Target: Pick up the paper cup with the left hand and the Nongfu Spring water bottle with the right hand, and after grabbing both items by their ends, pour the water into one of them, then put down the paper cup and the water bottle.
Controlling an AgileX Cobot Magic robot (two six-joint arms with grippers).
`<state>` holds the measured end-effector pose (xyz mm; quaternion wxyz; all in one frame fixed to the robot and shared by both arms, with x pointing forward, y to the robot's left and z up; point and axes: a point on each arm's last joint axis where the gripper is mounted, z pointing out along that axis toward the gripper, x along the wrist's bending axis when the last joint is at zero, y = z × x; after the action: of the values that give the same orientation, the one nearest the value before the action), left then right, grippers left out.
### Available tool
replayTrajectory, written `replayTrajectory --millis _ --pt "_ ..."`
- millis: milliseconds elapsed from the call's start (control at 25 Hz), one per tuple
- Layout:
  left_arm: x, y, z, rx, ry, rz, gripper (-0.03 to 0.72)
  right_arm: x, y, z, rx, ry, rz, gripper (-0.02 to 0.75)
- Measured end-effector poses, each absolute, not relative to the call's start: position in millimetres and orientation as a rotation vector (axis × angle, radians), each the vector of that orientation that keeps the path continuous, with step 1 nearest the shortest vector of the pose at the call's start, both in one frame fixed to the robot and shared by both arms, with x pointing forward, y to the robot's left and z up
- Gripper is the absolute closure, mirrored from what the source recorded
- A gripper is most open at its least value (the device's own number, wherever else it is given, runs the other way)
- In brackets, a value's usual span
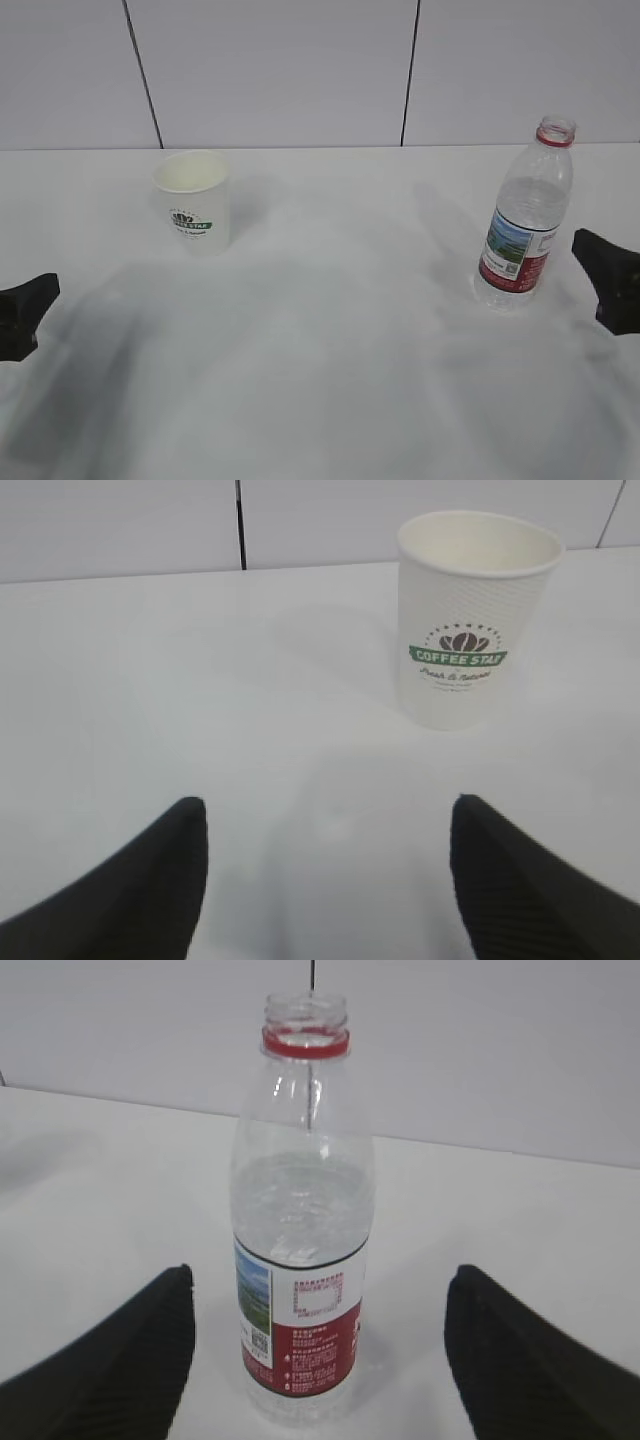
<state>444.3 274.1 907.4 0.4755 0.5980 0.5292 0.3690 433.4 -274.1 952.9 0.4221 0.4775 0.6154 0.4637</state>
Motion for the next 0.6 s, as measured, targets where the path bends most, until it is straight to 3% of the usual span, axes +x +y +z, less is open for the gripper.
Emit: replayTrajectory --millis 600 --pt "439 268 905 1.522 1.230 0.850 0.131 413 -273 903 1.283 1.642 1.137 0.153"
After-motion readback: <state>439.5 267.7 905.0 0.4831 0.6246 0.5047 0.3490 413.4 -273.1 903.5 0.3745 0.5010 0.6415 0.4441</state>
